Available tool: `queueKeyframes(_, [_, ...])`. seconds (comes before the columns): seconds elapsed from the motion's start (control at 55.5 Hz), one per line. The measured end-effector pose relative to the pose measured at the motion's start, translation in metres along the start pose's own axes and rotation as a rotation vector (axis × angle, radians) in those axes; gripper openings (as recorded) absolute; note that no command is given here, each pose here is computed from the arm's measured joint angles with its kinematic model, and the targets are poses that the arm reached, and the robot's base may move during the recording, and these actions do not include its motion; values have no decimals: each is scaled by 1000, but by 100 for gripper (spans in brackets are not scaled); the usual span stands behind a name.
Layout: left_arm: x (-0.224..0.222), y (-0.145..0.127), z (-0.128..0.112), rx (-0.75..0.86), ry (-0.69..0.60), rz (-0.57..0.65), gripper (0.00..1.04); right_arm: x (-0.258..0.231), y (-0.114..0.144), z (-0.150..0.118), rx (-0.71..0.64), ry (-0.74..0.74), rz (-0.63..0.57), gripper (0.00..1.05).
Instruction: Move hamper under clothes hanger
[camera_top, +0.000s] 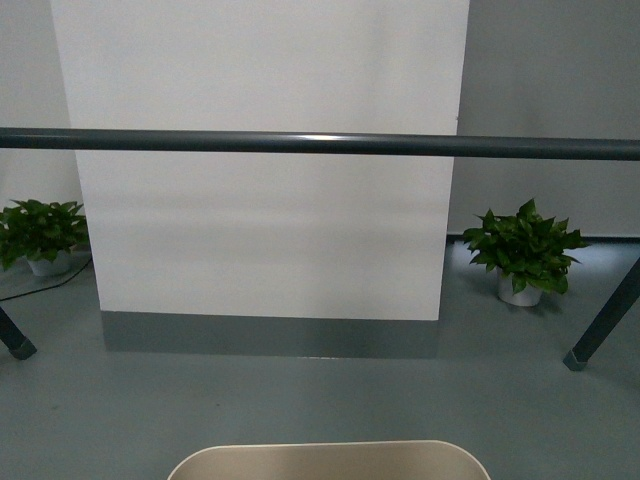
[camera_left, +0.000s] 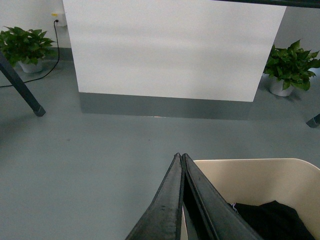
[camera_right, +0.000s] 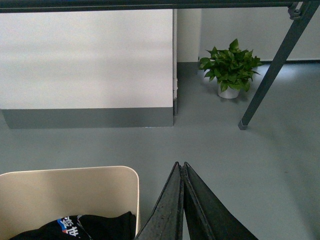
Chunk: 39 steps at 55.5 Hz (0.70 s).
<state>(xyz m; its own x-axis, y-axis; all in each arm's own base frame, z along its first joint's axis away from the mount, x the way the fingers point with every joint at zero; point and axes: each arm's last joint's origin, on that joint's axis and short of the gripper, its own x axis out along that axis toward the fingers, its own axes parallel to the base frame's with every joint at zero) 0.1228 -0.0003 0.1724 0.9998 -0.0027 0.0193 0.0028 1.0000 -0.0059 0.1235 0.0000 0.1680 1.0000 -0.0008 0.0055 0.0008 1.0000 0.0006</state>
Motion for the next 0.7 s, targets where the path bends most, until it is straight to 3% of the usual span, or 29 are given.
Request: queueKeyframes(0.703, [-20, 0, -3, 0, 26, -1, 3, -17, 0, 0, 0, 0, 0, 2])
